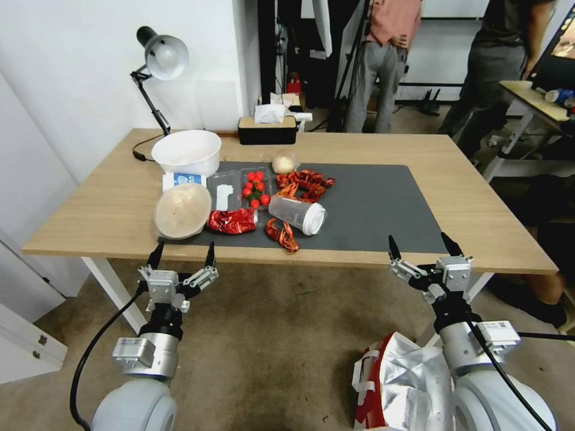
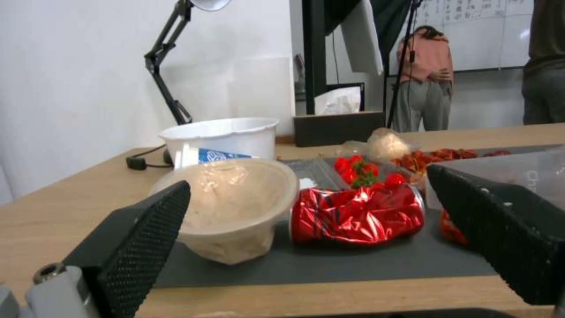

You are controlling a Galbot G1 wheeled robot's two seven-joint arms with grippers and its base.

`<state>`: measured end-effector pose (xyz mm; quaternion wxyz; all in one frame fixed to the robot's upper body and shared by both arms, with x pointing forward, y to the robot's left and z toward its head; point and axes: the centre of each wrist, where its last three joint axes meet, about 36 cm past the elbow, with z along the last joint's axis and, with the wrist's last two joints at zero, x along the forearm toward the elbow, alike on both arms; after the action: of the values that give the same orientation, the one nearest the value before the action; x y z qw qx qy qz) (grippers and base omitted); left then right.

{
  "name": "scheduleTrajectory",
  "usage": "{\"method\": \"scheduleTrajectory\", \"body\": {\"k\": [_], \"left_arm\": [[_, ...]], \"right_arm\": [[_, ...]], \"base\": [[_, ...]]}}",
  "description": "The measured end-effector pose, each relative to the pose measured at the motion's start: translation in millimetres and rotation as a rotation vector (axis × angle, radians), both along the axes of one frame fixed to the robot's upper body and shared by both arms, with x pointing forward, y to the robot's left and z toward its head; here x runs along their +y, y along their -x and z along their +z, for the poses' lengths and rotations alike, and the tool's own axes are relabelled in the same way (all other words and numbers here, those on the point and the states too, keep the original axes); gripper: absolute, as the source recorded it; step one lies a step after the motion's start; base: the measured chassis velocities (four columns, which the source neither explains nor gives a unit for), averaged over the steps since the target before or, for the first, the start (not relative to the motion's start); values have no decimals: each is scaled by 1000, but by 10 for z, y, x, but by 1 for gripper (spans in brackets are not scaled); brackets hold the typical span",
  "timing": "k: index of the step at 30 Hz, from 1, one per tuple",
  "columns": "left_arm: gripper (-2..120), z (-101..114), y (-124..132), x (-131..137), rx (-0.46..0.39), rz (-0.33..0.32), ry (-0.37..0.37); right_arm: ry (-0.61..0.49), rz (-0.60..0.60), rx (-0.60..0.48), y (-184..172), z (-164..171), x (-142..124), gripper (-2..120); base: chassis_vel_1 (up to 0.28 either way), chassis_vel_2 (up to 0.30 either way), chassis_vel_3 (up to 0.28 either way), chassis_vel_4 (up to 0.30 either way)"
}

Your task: Pick up the food delivery bag from the floor and place it on the table.

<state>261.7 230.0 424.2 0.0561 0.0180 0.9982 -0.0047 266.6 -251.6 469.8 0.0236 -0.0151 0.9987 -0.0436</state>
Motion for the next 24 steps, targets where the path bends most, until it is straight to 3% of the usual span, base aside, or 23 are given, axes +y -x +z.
{"method": "scheduleTrajectory", "body": {"k": [24], "left_arm": [[100, 9, 4, -13, 8, -10, -3]], "right_arm": [[-44, -9, 7, 25, -47, 33, 100]], "base": [[0, 0, 0, 0]]}}
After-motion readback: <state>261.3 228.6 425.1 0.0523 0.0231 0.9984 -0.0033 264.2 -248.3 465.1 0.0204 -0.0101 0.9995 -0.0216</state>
